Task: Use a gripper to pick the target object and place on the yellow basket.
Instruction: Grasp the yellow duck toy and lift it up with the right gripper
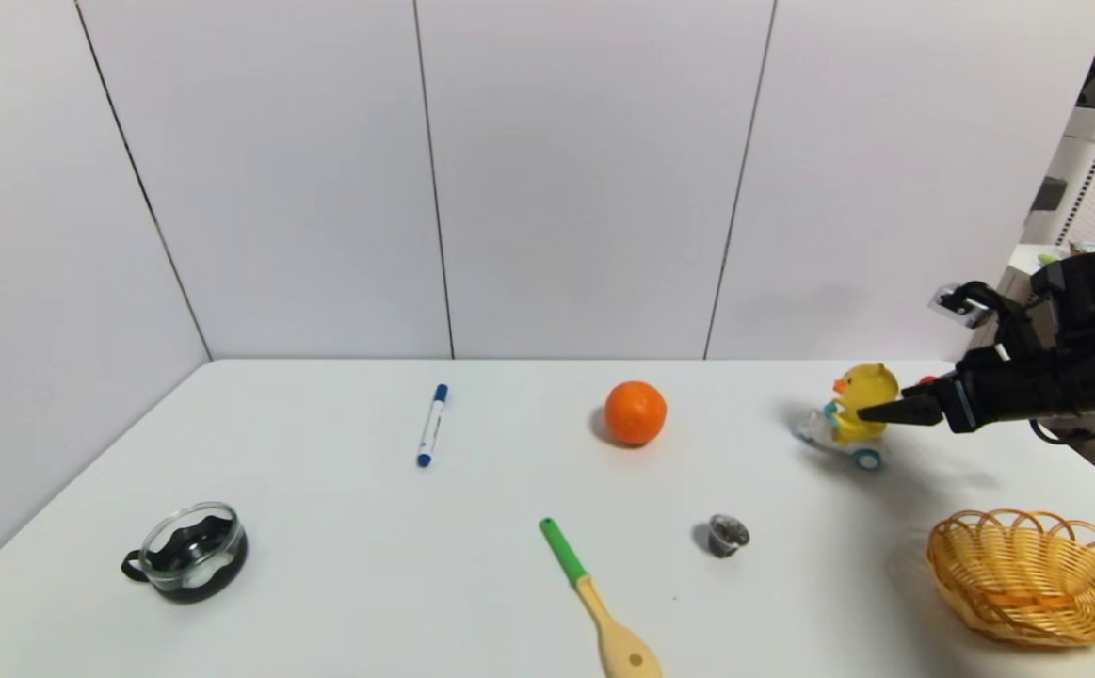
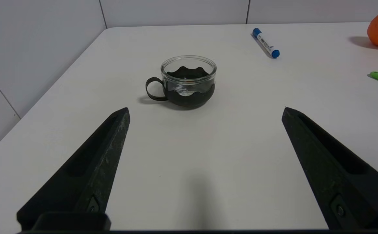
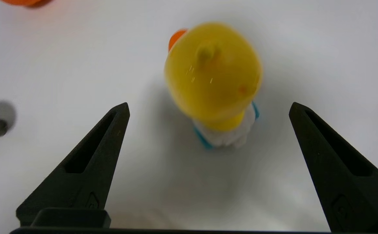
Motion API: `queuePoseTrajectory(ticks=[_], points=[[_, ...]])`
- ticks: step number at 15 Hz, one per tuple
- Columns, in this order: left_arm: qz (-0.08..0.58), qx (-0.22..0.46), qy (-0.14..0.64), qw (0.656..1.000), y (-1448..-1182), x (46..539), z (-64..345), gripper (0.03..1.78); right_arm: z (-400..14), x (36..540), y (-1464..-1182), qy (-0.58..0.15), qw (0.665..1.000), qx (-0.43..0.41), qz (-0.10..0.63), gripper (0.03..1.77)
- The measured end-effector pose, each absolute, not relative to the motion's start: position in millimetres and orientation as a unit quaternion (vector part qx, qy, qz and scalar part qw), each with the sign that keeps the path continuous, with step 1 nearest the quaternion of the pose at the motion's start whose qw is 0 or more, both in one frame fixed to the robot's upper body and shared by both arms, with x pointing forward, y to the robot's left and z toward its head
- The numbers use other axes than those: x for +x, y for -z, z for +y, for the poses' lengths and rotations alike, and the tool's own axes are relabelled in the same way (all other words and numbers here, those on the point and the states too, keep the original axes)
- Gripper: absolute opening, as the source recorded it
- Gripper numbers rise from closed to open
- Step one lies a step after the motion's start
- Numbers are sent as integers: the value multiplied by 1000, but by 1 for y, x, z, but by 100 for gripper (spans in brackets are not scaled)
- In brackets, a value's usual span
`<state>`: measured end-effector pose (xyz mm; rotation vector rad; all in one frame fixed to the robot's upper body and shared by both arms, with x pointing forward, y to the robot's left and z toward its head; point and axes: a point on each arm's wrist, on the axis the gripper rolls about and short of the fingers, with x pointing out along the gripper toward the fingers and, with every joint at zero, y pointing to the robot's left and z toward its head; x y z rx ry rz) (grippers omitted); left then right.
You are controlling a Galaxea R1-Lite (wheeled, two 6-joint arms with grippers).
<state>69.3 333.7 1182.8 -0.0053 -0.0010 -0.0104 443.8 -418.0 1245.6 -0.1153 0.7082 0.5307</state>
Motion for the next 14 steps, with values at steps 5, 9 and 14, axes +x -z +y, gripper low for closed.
queuePoseTrajectory(ticks=[5,9,14], points=[[-1,-3,5,1000,-1183,69,334,169,-420,461,-1228,-266,899,-53,345,169],[-1,-3,5,1000,-1183,69,334,169,-420,463,-1224,-297,894,-63,330,169],[-1,-3,5,1000,-1183,69,334,169,-420,467,-1220,-314,894,-90,306,170]])
